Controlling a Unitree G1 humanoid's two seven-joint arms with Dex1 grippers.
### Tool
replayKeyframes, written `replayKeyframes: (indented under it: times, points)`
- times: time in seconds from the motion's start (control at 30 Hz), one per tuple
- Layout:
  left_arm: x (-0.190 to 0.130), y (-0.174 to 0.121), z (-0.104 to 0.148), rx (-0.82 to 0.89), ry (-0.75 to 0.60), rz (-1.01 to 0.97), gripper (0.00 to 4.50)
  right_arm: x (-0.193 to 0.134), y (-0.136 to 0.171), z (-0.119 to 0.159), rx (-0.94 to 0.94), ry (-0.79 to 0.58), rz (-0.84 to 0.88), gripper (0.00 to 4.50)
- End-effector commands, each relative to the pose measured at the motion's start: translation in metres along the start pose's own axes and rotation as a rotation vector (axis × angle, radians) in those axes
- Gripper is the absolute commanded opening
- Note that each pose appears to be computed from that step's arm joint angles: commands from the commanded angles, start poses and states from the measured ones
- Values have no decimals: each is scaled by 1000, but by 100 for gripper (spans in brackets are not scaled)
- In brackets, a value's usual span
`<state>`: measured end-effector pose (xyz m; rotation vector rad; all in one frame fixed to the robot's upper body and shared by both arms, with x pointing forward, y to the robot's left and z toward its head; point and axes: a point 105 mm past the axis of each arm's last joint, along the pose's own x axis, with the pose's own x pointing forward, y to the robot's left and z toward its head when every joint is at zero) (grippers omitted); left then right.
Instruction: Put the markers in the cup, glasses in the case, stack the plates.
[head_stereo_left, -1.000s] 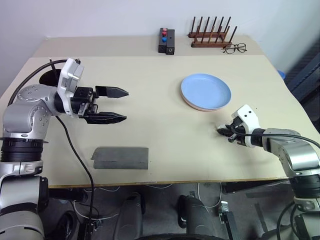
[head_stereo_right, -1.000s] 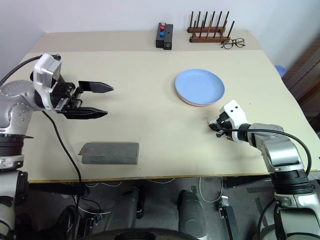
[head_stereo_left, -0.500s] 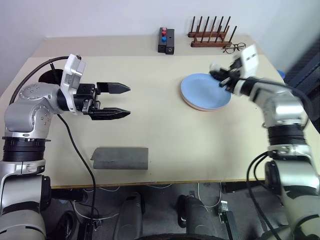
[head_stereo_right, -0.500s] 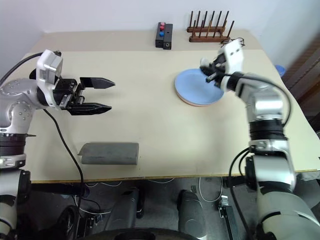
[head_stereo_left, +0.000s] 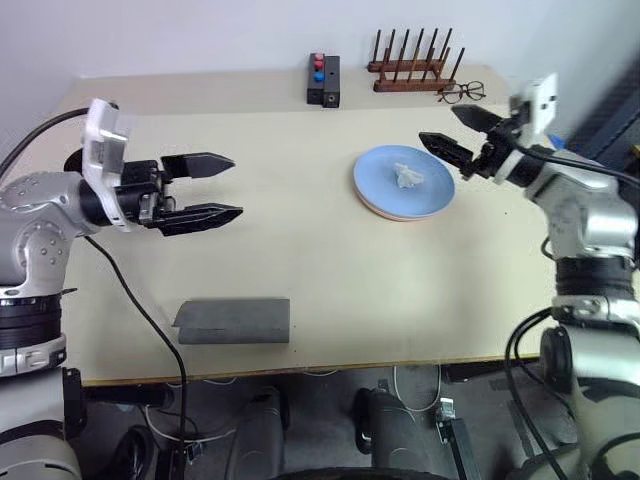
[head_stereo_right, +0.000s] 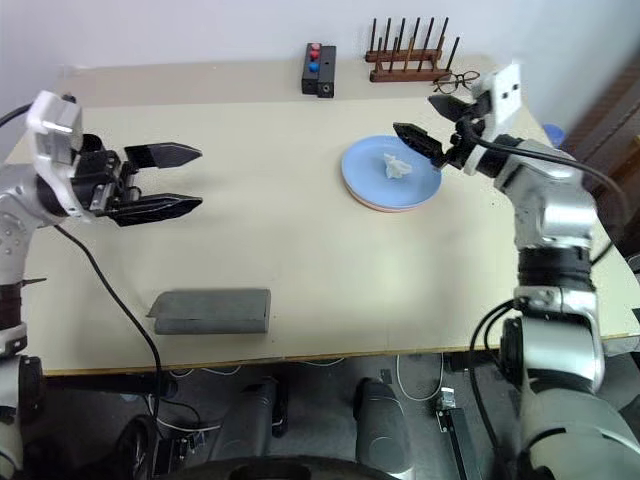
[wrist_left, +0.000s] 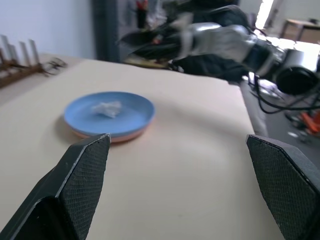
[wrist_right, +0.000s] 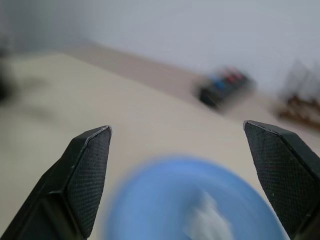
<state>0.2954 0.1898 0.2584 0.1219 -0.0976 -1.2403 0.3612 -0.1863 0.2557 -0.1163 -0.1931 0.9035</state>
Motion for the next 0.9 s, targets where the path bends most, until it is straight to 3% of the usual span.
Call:
replayKeyframes:
  times: [0.03, 0.13, 0.2, 0.33, 0.73, 0.9]
  points:
    - [-12, -6, 3, 66, -4, 53, 450, -27, 65, -10, 65, 83, 315, 429]
    - [-10, -15, 3, 78, -2, 46, 450, -52, 80, -7, 162, 121, 367, 429]
    - [-7, -22, 2, 51, -12, 40, 450, -68, 80, 1, 83, 98, 355, 429]
    - [-41, -45, -20, -71, 24, -1, 450, -71, 91, 7, 13, 94, 337, 429]
    - [-44, -58, -34, -116, 15, 22, 450, -84, 83, 6, -8, 107, 279, 429]
    - [-35, -48, -25, -58, 6, 1, 450, -81, 86, 1, 6, 61, 244, 429]
